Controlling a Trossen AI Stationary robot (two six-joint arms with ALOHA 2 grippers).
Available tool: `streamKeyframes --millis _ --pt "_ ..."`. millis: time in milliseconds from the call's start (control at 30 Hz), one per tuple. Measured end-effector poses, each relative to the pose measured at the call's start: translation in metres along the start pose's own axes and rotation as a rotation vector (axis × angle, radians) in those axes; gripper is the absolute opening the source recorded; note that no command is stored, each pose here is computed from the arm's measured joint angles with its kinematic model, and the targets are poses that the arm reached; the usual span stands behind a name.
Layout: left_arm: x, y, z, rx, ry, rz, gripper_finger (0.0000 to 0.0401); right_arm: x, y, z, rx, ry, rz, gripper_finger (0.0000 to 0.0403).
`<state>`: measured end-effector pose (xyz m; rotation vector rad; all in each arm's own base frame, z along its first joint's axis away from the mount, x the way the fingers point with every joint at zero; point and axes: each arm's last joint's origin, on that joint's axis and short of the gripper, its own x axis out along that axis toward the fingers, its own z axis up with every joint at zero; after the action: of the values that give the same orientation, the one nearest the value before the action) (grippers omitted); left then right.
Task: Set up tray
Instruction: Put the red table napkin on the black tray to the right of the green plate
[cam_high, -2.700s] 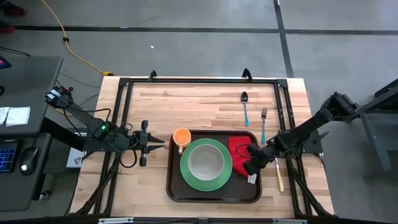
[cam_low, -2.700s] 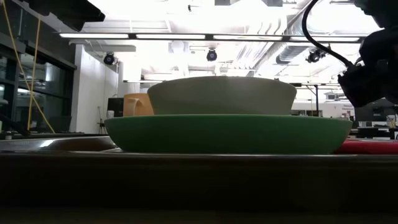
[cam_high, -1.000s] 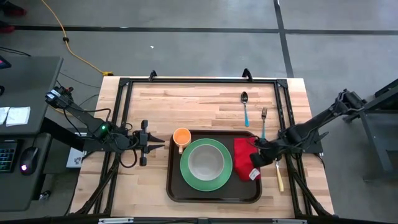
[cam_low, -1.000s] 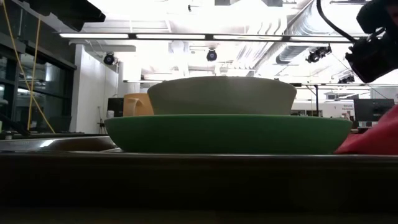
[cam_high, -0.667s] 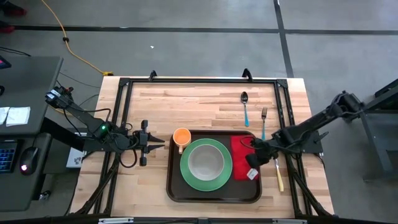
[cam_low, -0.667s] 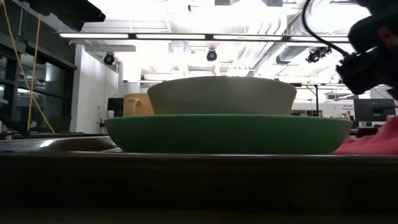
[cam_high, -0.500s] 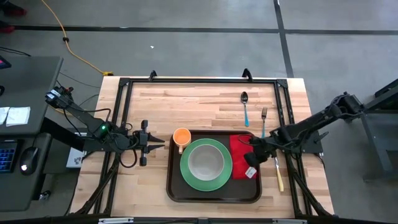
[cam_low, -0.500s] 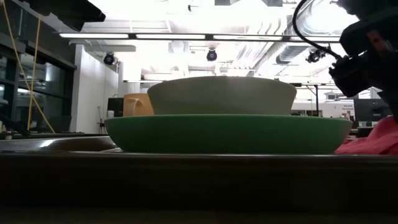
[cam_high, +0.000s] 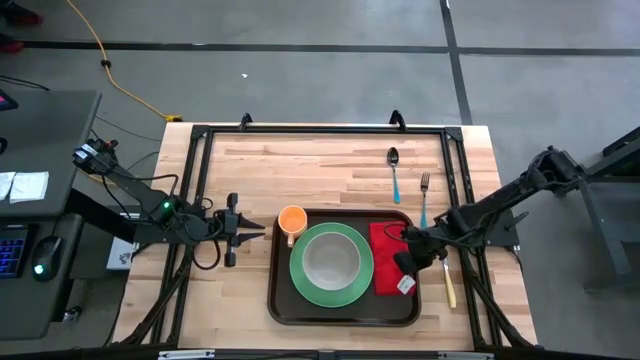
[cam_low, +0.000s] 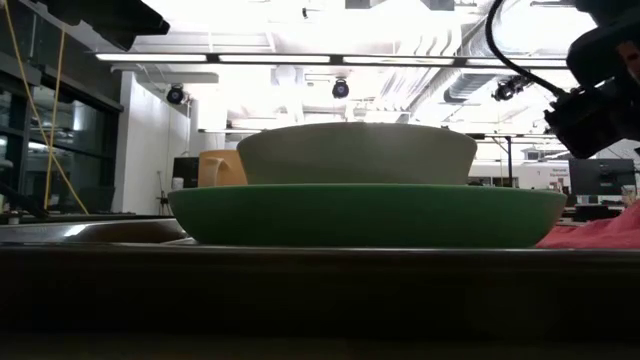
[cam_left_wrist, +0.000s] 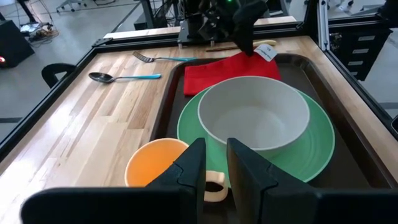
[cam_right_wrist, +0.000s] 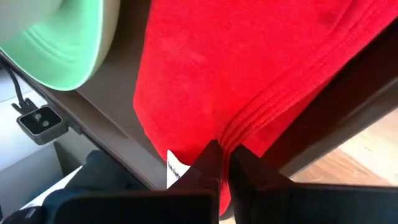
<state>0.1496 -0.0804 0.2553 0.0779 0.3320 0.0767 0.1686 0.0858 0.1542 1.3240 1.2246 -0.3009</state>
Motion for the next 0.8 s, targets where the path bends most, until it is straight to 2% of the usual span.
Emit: streamKeyframes --millis 300,500,800 --pt "0.000 0.000 0.000 0.000 0.000 0.000 0.0097 0.003 0.000 -0.005 0.026 -0.007 -0.006 0.0000" --pt "0.000 0.000 0.000 -0.001 -0.001 0.000 0.0097 0.016 0.005 -0.003 0.029 0.001 0.019 0.0000" --pt "0.000 0.000 0.000 -0.001 0.000 0.000 0.0097 0.028 0.003 -0.001 0.014 0.042 -0.018 0.0000"
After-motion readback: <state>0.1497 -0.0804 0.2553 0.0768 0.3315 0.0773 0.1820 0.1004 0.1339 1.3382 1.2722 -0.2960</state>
